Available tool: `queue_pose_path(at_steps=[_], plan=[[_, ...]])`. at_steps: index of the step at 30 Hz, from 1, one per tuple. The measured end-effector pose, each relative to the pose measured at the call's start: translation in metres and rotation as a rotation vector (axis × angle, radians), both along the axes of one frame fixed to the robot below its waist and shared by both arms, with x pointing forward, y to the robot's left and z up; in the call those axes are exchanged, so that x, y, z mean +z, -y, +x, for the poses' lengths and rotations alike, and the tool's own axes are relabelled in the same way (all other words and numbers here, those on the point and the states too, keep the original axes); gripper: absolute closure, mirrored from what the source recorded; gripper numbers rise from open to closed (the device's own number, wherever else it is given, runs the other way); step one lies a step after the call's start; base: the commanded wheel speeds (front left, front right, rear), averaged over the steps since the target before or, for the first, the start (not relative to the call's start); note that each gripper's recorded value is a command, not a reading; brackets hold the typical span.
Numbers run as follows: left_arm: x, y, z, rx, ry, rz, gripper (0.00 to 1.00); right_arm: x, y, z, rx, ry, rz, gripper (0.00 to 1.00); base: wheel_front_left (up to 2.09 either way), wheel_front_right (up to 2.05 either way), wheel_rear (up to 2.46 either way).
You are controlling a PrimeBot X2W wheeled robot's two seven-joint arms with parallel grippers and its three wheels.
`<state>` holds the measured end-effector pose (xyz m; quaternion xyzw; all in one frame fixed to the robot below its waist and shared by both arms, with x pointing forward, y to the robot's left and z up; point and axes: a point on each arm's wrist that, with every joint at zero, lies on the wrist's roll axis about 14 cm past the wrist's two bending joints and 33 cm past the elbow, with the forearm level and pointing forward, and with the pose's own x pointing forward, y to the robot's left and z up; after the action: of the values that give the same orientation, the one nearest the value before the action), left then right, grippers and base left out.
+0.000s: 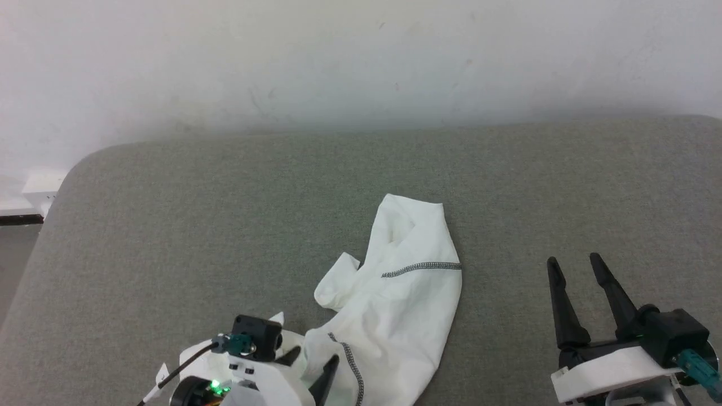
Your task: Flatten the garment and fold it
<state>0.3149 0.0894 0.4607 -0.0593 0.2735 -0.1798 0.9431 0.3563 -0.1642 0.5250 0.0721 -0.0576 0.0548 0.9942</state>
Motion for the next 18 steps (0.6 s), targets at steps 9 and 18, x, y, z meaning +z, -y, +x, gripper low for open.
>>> queue_pose_path(at_steps=[9, 18], plan=[[0.001, -0.001, 0.001, -0.034, -0.035, -0.013, 1.0, -0.003, 0.005, -0.002, -0.015, -0.011, 0.001, 0.0, 0.0, 0.0, 0.0], [0.085, -0.07, 0.082, 0.117, 0.312, 0.16, 1.0, -0.003, 0.007, -0.001, -0.022, -0.011, -0.001, 0.0, 0.0, 0.0, 0.0]])
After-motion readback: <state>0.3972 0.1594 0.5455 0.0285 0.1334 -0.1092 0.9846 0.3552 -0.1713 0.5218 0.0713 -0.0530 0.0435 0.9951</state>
